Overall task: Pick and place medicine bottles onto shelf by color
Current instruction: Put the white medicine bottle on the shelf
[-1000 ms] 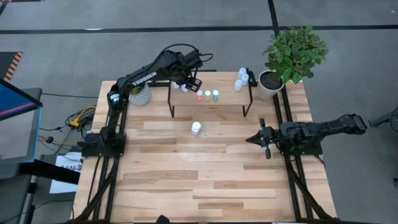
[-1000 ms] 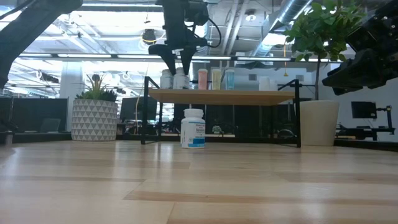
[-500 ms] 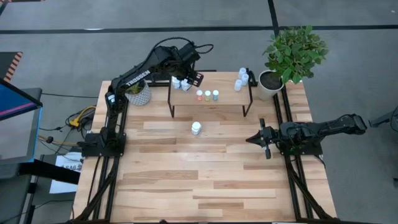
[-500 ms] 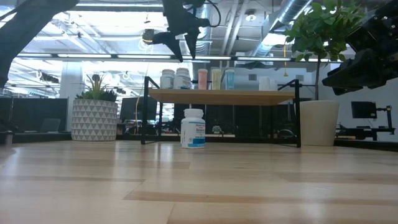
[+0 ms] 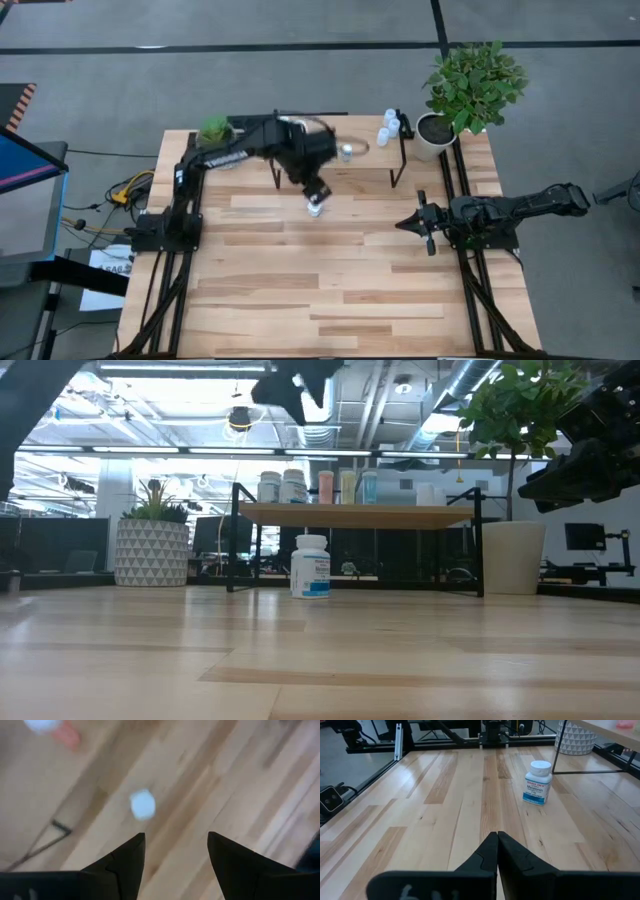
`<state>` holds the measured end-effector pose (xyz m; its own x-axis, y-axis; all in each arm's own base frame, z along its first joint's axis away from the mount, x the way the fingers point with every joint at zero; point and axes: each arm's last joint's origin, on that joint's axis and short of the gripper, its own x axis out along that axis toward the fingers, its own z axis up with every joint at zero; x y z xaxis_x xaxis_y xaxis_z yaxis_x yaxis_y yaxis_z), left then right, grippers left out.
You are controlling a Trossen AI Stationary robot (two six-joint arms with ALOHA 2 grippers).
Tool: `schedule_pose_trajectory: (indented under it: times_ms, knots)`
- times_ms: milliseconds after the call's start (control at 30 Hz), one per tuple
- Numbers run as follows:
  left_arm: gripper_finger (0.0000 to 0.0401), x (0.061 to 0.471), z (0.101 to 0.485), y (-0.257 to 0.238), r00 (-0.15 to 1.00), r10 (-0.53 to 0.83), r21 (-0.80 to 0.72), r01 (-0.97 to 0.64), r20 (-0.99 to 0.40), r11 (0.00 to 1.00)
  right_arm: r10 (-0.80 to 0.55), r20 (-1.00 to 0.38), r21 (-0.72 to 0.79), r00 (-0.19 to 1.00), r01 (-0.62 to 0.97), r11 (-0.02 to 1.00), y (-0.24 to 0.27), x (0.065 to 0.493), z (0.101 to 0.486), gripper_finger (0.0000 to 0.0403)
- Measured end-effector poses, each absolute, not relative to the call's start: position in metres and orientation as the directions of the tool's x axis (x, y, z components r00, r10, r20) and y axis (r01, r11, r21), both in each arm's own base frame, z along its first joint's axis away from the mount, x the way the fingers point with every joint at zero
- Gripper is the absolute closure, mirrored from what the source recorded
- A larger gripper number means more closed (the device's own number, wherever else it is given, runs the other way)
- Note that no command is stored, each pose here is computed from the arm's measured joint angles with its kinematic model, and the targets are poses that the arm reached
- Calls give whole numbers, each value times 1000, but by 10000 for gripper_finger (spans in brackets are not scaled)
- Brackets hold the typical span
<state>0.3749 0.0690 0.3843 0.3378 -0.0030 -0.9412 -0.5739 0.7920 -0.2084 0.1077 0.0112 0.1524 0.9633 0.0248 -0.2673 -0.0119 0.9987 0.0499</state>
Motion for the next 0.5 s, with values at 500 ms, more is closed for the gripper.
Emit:
schedule_pose_trajectory:
  times_ms: [500]
  knots:
    - [200, 379, 324, -27, 92, 216, 171, -354, -972, 920, 25, -258, 85, 966, -3, 996, 11, 108, 153, 370]
